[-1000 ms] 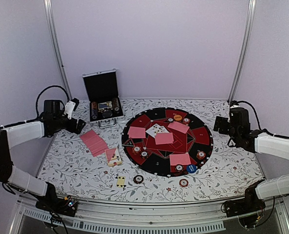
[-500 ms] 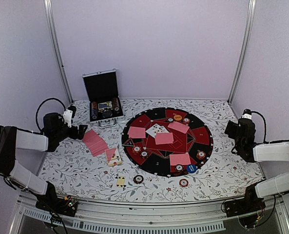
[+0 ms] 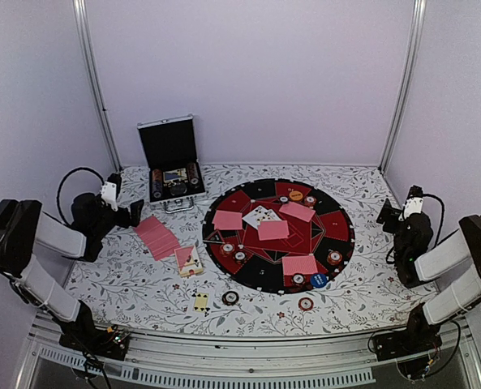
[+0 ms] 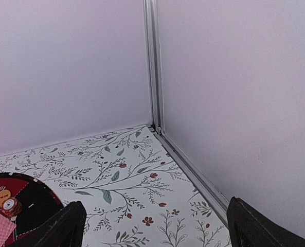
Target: Distribute texas hold em gaming equipment
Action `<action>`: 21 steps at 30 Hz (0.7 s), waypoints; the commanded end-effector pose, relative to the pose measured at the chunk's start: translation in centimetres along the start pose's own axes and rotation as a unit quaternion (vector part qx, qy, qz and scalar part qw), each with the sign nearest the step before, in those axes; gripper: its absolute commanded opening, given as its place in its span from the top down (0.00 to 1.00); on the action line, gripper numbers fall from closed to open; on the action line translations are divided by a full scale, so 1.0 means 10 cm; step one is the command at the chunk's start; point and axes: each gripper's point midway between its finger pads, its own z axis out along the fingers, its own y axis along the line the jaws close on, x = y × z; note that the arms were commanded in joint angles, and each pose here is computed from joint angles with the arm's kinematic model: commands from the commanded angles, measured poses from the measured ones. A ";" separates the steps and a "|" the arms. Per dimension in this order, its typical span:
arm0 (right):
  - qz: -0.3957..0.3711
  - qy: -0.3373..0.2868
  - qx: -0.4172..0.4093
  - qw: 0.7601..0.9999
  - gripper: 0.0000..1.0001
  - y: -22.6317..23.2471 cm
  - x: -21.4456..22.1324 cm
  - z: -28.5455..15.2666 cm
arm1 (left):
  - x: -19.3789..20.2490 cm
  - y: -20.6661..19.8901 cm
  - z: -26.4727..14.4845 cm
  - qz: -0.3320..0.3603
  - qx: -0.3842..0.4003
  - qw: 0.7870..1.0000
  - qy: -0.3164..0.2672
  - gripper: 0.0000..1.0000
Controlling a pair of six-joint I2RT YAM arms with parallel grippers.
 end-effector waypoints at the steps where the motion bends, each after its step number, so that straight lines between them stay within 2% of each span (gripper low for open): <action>1: -0.028 -0.055 -0.077 0.995 0.01 0.24 -0.19 -0.04 | -0.10 0.14 -0.15 -0.013 -0.045 0.998 -0.047 0.00; 4: -0.016 -0.074 -0.111 0.991 0.01 0.25 -0.23 -0.14 | -0.14 0.16 -0.36 -0.007 -0.067 0.993 -0.101 0.00; 5: -0.015 -0.099 -0.115 0.988 0.01 0.25 -0.31 -0.19 | -0.10 0.15 -0.35 -0.010 -0.062 0.994 -0.087 0.00; 7: -0.039 -0.066 -0.114 0.991 0.01 0.26 -0.10 -0.13 | -0.10 0.20 -0.29 -0.013 -0.072 0.994 -0.083 0.00; 10: -0.035 -0.019 -0.093 0.995 0.01 0.26 -0.02 0.20 | -0.07 0.21 -0.27 -0.019 -0.074 0.994 -0.073 0.00; 12: -0.001 0.010 -0.113 0.994 0.01 0.24 0.06 0.25 | -0.08 0.21 -0.28 -0.017 -0.075 0.994 -0.077 0.00; 21: 0.006 -0.003 -0.113 0.994 0.01 0.22 0.01 0.22 | -0.08 0.21 -0.29 -0.018 -0.075 0.994 -0.078 0.00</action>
